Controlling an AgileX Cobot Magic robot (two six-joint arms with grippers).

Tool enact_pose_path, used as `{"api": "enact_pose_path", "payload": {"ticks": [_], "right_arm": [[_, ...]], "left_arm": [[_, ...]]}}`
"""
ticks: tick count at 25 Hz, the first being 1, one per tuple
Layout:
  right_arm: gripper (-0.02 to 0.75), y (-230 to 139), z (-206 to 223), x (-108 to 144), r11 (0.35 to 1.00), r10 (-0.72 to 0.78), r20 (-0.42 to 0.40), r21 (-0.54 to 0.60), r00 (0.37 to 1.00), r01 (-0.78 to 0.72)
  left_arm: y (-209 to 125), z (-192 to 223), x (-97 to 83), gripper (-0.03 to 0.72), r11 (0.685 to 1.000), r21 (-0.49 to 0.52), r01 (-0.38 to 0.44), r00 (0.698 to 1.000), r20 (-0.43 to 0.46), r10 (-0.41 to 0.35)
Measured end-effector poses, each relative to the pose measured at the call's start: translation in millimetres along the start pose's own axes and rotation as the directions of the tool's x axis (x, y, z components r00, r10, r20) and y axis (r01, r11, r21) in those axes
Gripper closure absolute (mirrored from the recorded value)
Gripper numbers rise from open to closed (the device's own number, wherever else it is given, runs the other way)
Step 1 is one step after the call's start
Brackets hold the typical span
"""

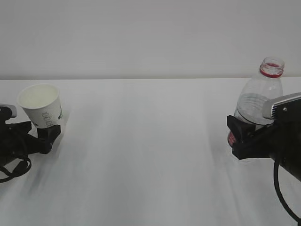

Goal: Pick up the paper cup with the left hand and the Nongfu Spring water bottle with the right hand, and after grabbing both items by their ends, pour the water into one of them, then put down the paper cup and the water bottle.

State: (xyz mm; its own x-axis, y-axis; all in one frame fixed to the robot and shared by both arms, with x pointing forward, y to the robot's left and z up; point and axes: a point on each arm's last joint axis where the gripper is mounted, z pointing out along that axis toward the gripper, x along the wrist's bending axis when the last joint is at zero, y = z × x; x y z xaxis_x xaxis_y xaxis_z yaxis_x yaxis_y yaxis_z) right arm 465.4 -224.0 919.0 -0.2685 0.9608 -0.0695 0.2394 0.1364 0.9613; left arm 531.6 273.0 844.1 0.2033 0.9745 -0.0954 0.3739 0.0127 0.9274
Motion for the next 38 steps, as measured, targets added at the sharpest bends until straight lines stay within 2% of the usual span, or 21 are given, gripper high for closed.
{"api": "enact_pose_path", "payload": {"ticks": [12,25,33,38], "right_arm": [[0.223,0.0,0.0,0.0,1.000,0.000,0.000,0.000,1.000,0.000],[0.224,0.0,0.0,0.0,1.000,0.000,0.000,0.000,1.000,0.000],[0.224,0.0,0.0,0.0,1.000,0.000,0.000,0.000,1.000,0.000],[0.224,0.0,0.0,0.0,1.000,0.000,0.000,0.000,1.000,0.000]], "left_arm": [[9.6,31.3,8.1,-0.004,0.999,-0.045,-0.003,1.000,-0.024,0.002],[20.8,53.2,12.8,-0.001,0.999,-0.050,-0.015,0.999,-0.033,0.014],[21.2,53.2,12.8,0.097,0.998,-0.054,-0.015,0.999,-0.033,0.014],[22.3,53.2,11.3,0.112,0.998,-0.066,-0.024,1.000,-0.018,0.023]]}}
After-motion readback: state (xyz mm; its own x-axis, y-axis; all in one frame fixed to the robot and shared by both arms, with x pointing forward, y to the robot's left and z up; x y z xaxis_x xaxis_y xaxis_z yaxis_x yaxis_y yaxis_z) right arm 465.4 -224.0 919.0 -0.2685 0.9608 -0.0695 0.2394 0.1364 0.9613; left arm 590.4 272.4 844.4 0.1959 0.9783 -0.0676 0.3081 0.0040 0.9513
